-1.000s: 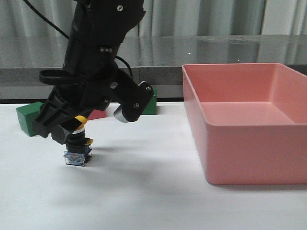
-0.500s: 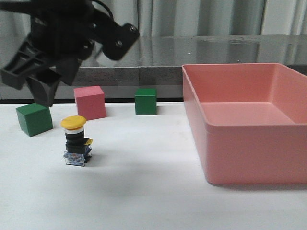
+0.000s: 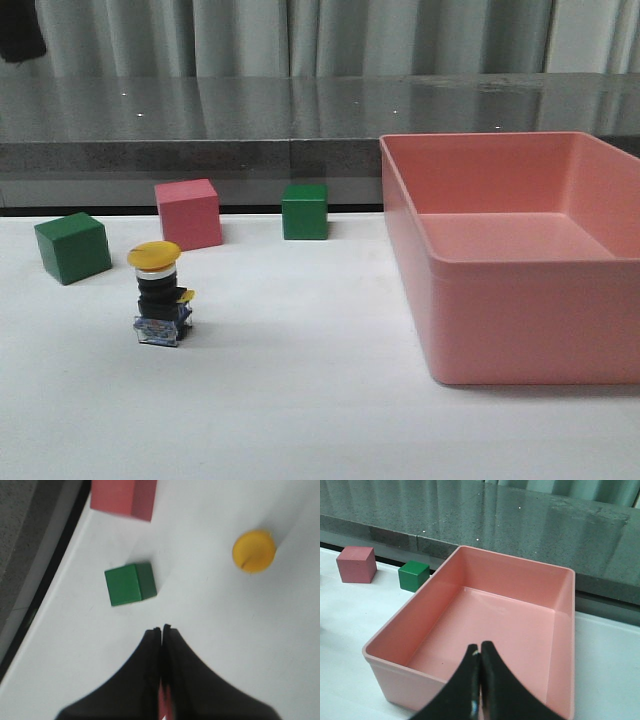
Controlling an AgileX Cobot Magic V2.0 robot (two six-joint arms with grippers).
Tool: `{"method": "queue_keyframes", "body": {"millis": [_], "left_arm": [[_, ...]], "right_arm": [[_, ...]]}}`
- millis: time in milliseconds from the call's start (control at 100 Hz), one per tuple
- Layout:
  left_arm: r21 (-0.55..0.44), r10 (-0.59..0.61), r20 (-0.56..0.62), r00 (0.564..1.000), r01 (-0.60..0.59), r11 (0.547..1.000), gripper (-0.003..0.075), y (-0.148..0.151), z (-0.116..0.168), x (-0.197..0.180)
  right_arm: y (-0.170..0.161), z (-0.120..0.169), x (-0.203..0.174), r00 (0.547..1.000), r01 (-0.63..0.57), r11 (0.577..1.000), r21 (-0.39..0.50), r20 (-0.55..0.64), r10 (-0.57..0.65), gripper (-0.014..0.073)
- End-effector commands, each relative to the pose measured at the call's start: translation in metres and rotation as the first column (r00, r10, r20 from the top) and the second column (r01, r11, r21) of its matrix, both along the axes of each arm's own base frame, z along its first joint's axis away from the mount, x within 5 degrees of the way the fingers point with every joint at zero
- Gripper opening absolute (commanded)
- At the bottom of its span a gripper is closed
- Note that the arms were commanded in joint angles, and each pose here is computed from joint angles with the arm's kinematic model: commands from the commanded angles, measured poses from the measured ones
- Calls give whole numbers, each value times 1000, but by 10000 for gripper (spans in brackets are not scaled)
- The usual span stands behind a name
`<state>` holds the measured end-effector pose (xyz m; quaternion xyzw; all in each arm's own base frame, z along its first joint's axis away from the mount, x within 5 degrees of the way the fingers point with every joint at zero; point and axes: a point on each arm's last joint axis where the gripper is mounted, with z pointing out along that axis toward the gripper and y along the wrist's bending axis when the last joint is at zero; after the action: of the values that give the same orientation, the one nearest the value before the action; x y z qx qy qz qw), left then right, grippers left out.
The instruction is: Place and stand button with both arms
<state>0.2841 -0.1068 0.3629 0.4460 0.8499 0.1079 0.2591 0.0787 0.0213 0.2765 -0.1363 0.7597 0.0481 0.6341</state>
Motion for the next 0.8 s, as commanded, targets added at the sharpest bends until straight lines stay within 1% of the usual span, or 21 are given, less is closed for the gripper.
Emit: {"method": "queue_keyframes", "body": {"millis": [0, 30, 60, 110, 180, 260, 280, 310, 350, 360, 390, 410, 420, 430, 480, 490, 500, 550, 560, 700, 790], "left_arm": [[-262, 68, 192, 979, -15, 965, -20, 11, 38, -16], [-294, 82, 214, 974, -16, 956, -20, 14, 37, -19], [-333, 97, 265, 959, -3, 943, -20, 16, 40, -24], [-372, 119, 338, 934, 16, 928, -20, 23, 40, -36], [-406, 140, 403, 904, 40, 913, -20, 30, 38, -56], [-430, 155, 454, 878, 63, 900, -20, 37, 24, -77], [-444, 165, 484, 860, 79, 892, -20, 40, 23, -86], [-456, 172, 485, 857, 80, 886, -20, 42, 15, -91], [-482, 193, 521, 831, 101, 870, -20, 46, 10, -105], [-486, 195, 516, 834, 98, 868, -20, 46, 5, -107], [-498, 207, 539, 816, 111, 860, -20, 49, 3, -114], [-509, 215, 538, 815, 110, 854, -20, 50, -6, -119], [-516, 222, 551, 804, 119, 848, -20, 52, -6, -123], [-522, 227, 544, 808, 115, 845, -20, 52, -11, -125], [-554, 256, 560, 788, 127, 823, -20, 56, -21, -137], [-561, 264, 572, 776, 136, 817, -20, 57, -20, -140], [-568, 269, 565, 780, 131, 812, -20, 58, -25, -142], [-599, 301, 575, 761, 141, 788, -20, 62, -36, -153], [-604, 308, 584, 751, 149, 783, -20, 63, -35, -156], [-624, 338, 607, 719, 169, 762, -20, 72, -63, -181], [-637, 349, 605, 715, 173, 751, -20, 76, -76, -192]], "right_arm": [[-2, 14, 1, 996, 28, 999, 25, 83, -30, -62], [-2, 14, 1, 996, 28, 999, 25, 83, -30, -62], [-2, 14, 1, 996, 28, 999, 25, 83, -30, -62], [-2, 14, 1, 996, 28, 999, 25, 83, -30, -62], [-2, 14, 1, 996, 28, 999, 25, 83, -30, -62], [-2, 14, 1, 996, 28, 999, 25, 83, -30, -62], [-2, 14, 1, 996, 28, 999, 25, 83, -30, -62], [-2, 14, 1, 996, 27, 999, 25, 82, -29, -62], [-2, 14, 1, 996, 27, 999, 25, 82, -29, -62], [-2, 14, 1, 996, 27, 999, 25, 82, -29, -62], [-2, 14, 1, 996, 27, 999, 25, 82, -29, -62], [-2, 14, 1, 996, 27, 999, 25, 82, -29, -62], [-2, 14, 1, 996, 27, 999, 25, 82, -29, -62], [-2, 14, 1, 996, 27, 999, 25, 82, -29, -62], [-2, 14, 1, 996, 27, 999, 25, 82, -29, -62], [-2, 14, 1, 996, 27, 999, 25, 82, -29, -62], [-2, 14, 1, 996, 27, 999, 25, 82, -29, -62], [-2, 14, 1, 996, 27, 999, 25, 82, -29, -62], [-2, 14, 1, 996, 27, 999, 25, 82, -29, -62], [-2, 14, 1, 996, 27, 999, 25, 82, -29, -62], [-2, 14, 1, 996, 27, 999, 25, 82, -29, -62]]}}
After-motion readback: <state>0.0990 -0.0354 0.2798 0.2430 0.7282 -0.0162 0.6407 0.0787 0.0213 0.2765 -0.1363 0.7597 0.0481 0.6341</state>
